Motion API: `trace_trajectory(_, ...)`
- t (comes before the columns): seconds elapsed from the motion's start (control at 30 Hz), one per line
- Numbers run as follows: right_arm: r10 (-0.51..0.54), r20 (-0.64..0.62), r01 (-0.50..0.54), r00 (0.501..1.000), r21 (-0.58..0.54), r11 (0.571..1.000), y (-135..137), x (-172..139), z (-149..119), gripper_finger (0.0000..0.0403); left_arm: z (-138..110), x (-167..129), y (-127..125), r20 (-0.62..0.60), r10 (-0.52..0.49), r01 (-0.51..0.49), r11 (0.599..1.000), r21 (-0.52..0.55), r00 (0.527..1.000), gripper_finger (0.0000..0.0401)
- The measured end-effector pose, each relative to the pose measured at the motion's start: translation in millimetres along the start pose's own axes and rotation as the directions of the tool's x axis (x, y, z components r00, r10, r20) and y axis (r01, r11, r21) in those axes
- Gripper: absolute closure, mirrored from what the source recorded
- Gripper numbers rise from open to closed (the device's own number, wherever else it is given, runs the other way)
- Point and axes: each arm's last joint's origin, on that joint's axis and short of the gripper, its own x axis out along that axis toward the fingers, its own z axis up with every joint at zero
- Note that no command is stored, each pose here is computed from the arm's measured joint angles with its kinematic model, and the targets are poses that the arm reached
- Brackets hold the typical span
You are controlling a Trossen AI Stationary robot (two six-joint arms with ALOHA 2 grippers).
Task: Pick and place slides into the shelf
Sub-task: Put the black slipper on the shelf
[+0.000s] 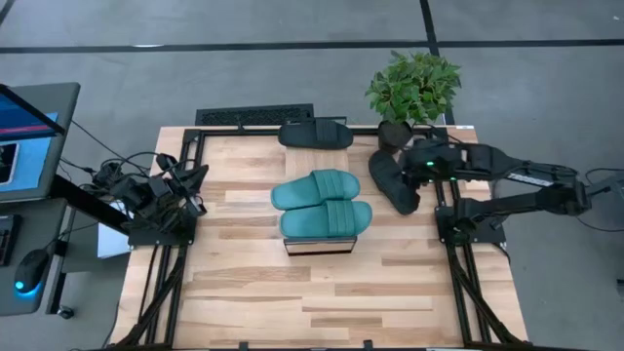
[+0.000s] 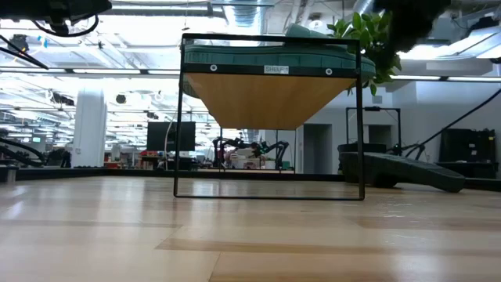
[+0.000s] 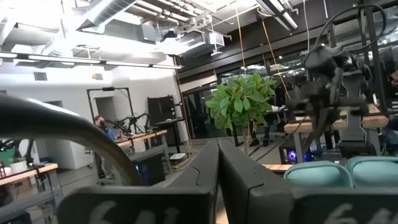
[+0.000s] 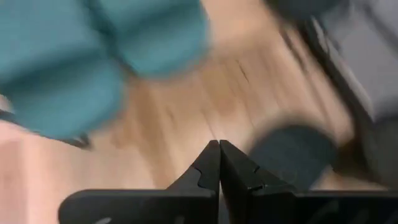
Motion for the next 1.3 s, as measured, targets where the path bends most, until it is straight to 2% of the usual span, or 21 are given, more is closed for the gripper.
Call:
trace_trajectory(0.07, -0.075, -0.122, 0.085, 0.990, 0.078, 0.993, -2.0, 11.0, -4.2, 0.0402, -0.4, 0.0, -0.4, -0.002, -0.002, 0.002, 1.000, 0.001, 1.000, 0.0401)
trace_trajectory(0.13, -0.174, -0.224, 0.207, 0.959, 0.131, 0.970, -3.6, 19.2, -8.5, 0.0402, -0.6, 0.0, -0.6, -0.004, -0.003, 0.003, 1.000, -0.001, 1.000, 0.0401)
trace_trajectory(0.2, -0.265, -0.300, 0.322, 0.916, 0.158, 0.933, -5.2, 27.2, -11.0, 0.0402, -1.2, 0.0, -1.2, -0.008, -0.007, 0.007, 1.000, 0.009, 1.000, 0.0401)
trace_trajectory(0.3, -0.327, -0.370, 0.410, 0.870, 0.172, 0.896, -4.9, 36.0, -12.8, 0.0402, -1.4, 0.0, -1.4, -0.009, -0.008, 0.008, 1.000, 0.013, 1.000, 0.0401)
trace_trajectory(0.57, -0.342, -0.486, 0.447, 0.805, 0.117, 0.887, -3.0, 53.7, -14.9, 0.0402, -2.0, 0.0, -1.3, -0.022, 0.002, -0.002, 1.000, 0.021, 1.000, 0.0401)
trace_trajectory(0.9, -0.368, -0.470, 0.480, 0.803, 0.142, 0.866, -3.2, 38.2, -20.3, 0.0389, -2.2, 0.0, -1.2, -0.026, 0.005, -0.005, 1.000, 0.023, 1.000, 0.0401)
trace_trajectory(1.13, -0.322, -0.508, 0.426, 0.799, 0.100, 0.899, 6.1, 34.1, -25.6, 0.0316, -2.1, 0.0, -1.3, -0.024, 0.003, -0.003, 1.000, 0.024, 1.000, 0.0401)
trace_trajectory(1.3, -0.322, -0.523, 0.430, 0.789, 0.097, 0.898, 10.4, 32.2, -28.1, 0.0247, -2.2, 0.0, -1.5, -0.022, 0.001, -0.001, 1.000, 0.024, 1.000, 0.0401)
